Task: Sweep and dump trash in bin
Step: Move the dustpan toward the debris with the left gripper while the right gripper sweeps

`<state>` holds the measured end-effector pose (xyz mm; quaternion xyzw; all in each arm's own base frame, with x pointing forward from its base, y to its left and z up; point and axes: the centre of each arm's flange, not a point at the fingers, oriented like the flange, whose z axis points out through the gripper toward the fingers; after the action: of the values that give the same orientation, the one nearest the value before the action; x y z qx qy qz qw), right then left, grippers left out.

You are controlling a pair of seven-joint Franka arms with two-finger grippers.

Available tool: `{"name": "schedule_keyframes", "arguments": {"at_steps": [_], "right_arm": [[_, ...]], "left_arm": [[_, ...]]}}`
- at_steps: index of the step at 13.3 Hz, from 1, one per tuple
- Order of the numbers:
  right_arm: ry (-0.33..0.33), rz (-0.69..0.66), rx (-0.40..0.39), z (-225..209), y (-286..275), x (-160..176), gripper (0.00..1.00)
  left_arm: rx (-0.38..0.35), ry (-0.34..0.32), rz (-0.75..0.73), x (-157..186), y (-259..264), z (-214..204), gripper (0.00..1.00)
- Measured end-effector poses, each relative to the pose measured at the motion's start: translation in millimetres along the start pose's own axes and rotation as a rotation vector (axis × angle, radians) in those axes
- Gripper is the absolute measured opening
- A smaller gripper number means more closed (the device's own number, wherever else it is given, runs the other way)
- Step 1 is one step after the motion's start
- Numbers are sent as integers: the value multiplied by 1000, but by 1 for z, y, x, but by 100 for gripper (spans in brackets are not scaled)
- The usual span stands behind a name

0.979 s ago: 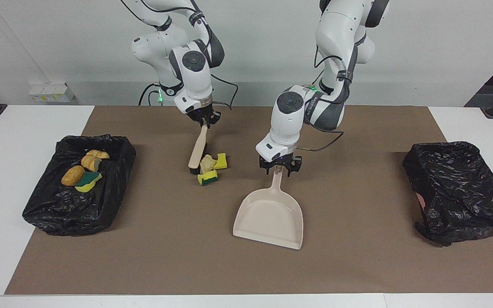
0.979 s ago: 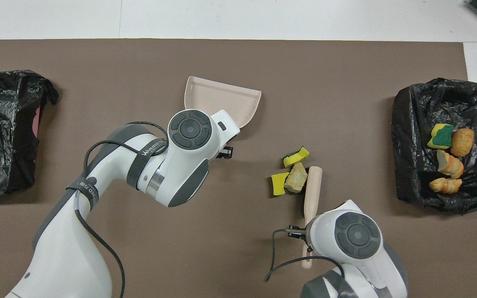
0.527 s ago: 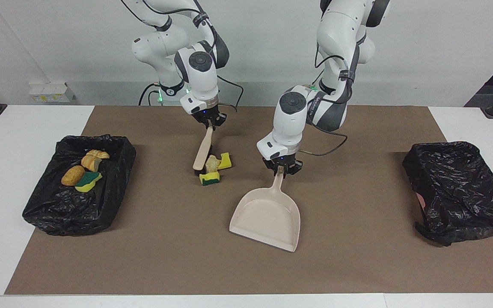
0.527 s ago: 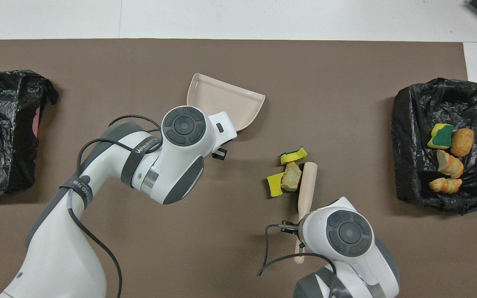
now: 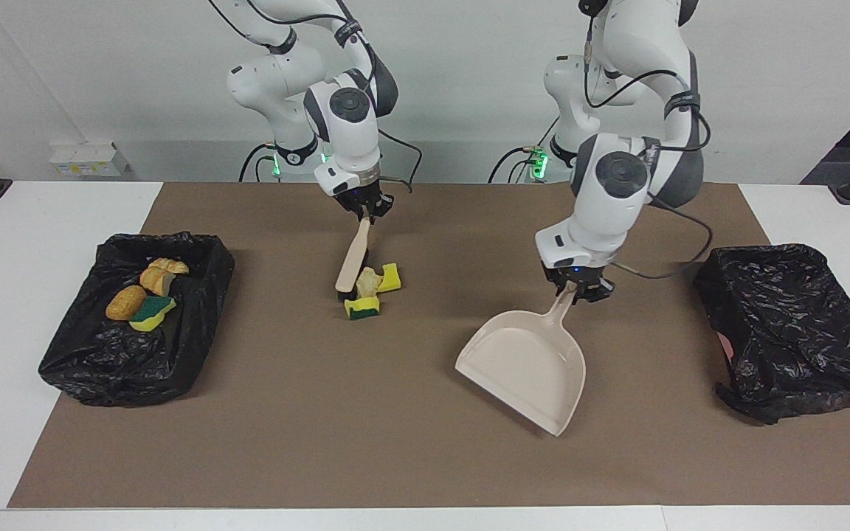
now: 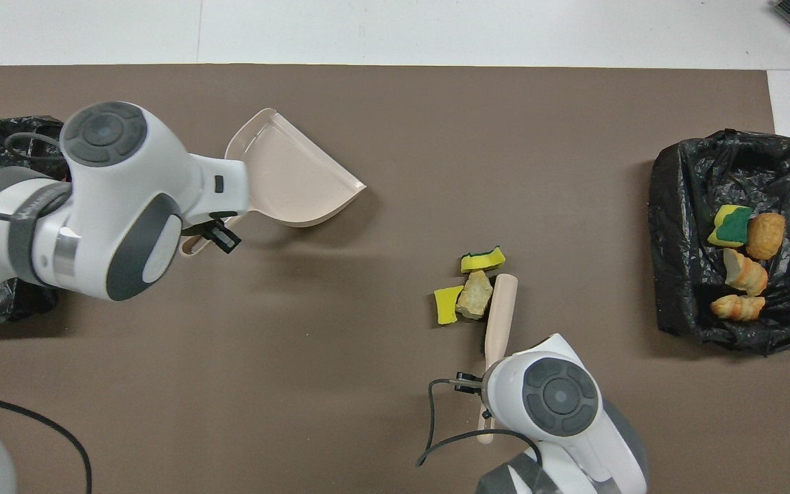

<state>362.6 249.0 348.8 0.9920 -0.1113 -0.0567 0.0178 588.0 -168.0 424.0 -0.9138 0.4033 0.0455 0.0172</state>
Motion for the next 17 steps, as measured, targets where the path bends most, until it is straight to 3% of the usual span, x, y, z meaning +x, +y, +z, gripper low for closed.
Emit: {"name": "schedule_keyframes", "arguments": {"at_steps": [2, 5, 8, 11, 17], "right_arm": [[13, 4, 4, 9, -18, -12, 26], [20, 24, 8, 12, -34, -9, 26], [27, -1, 7, 12, -59, -7, 26], [39, -37, 21, 6, -84, -3, 26], [68, -284, 45, -7, -114, 14, 26]], "left_arm": [[-27, -33, 164, -22, -13, 4, 32], [-62, -75, 323, -32, 9, 22, 32], [-45, -94, 394, -43, 53, 34, 32], [-6, -62, 421, -49, 69, 36, 32], [39, -67, 508, -49, 74, 42, 32]]}}
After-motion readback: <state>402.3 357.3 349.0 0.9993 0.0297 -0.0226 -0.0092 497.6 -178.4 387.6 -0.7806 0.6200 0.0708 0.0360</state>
